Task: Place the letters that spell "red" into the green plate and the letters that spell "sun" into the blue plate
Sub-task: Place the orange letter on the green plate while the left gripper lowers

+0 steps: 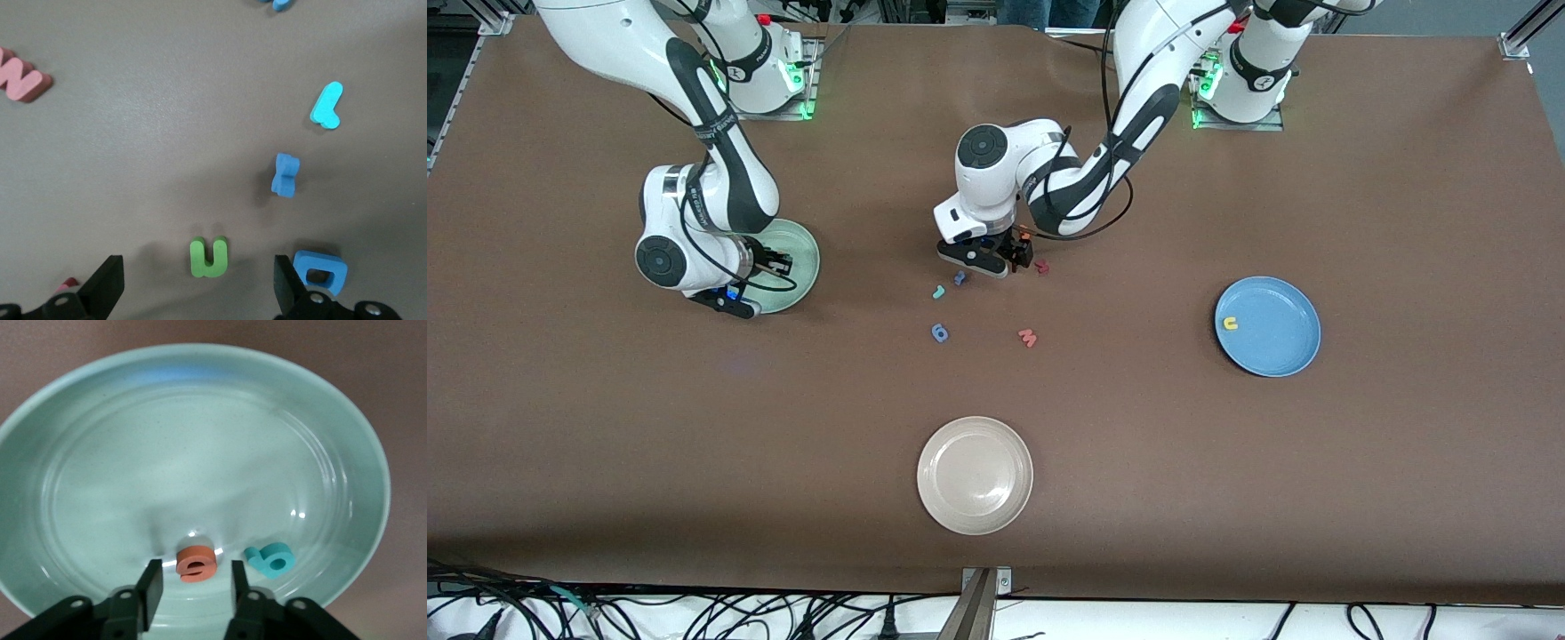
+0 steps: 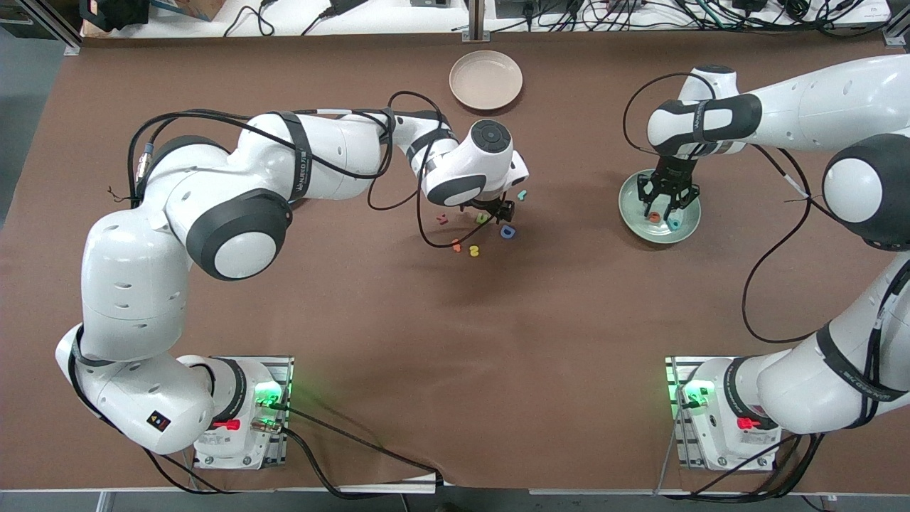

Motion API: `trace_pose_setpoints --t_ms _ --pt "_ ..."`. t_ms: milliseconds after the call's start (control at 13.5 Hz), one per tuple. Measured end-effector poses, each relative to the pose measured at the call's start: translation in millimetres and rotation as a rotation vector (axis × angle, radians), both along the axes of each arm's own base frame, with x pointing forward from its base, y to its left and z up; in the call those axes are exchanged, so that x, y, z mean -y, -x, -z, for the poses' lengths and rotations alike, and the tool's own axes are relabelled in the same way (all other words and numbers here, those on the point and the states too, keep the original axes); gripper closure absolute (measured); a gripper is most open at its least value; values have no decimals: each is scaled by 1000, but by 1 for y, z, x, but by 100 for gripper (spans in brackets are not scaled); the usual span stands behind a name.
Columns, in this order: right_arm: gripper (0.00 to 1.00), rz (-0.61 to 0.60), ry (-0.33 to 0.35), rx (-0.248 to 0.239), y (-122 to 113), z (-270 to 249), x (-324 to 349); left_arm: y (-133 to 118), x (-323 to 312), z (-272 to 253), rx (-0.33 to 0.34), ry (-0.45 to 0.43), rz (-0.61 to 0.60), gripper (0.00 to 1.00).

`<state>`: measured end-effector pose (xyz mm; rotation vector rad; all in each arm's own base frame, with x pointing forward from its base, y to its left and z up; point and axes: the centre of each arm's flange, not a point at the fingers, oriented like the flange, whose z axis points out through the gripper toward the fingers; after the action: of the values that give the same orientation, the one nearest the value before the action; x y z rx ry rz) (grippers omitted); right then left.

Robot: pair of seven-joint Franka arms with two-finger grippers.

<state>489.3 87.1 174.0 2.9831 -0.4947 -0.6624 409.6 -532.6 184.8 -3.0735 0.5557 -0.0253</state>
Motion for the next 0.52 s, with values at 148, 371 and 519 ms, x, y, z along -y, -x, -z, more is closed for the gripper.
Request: trace_pose_setpoints --t_ms 148,371,519 --pt "26 0 -2 8 -2 -2 0 1 1 1 -1 0 4 1" --pt "1 -2 -14 46 -17 -23 -4 5 4 2 -3 0 10 2" --pt "1 -9 -27 45 -33 -49 -10 8 5 6 -7 3 15 2"
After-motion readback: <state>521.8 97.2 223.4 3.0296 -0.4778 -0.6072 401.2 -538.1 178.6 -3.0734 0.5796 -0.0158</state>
